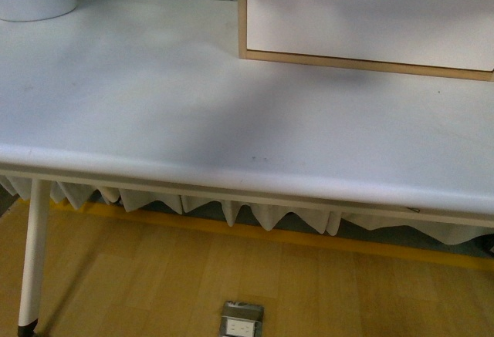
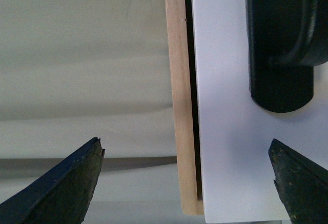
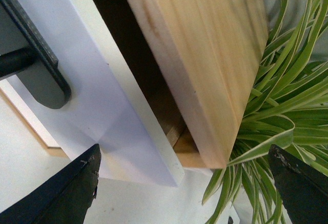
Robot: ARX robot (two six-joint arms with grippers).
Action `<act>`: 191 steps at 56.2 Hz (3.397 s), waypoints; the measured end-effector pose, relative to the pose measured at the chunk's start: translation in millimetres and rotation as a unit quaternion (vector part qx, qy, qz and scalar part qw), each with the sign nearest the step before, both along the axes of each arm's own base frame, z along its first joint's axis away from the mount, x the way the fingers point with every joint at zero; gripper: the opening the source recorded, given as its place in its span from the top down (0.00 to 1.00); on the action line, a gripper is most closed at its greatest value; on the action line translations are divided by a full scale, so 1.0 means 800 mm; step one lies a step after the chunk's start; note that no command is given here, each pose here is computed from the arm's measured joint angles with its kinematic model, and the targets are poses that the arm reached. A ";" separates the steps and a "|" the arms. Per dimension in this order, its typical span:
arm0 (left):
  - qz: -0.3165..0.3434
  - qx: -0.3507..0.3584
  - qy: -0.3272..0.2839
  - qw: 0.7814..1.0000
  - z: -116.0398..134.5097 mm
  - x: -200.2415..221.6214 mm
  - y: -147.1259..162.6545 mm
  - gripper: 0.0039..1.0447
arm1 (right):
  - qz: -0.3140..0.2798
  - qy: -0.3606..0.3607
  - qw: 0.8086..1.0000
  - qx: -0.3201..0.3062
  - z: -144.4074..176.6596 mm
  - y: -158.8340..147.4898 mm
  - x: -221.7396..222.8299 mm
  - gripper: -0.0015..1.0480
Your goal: Close drawer sideways
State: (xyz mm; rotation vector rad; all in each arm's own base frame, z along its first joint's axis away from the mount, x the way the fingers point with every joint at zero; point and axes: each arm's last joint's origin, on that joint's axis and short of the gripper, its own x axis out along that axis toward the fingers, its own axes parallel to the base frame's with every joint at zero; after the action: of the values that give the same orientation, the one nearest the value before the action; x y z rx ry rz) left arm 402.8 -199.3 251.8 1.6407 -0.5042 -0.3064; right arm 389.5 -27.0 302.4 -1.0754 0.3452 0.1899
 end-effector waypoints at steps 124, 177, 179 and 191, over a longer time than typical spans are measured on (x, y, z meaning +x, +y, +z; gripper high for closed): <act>0.154 -0.658 0.211 0.706 -0.077 -0.330 0.219 0.47 | -0.085 -0.166 0.857 0.480 -0.088 0.034 -0.349 0.54; 0.129 -0.720 0.217 0.646 -0.102 -0.365 0.249 0.96 | -0.088 -0.161 0.844 0.504 -0.157 0.034 -0.365 0.99; 0.129 -0.720 0.217 0.646 -0.102 -0.366 0.249 0.96 | -0.088 -0.162 0.844 0.503 -0.158 0.034 -0.365 0.99; 0.135 -0.719 0.224 0.643 -0.107 -0.380 0.249 0.96 | -0.089 -0.163 0.844 0.504 -0.172 0.034 -0.365 0.99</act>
State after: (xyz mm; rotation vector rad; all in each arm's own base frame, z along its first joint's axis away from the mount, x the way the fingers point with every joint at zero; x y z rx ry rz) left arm 98.6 -0.2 166.0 0.0010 0.0044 -0.0023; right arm 97.6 0.2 165.2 -0.0124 0.0017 0.0008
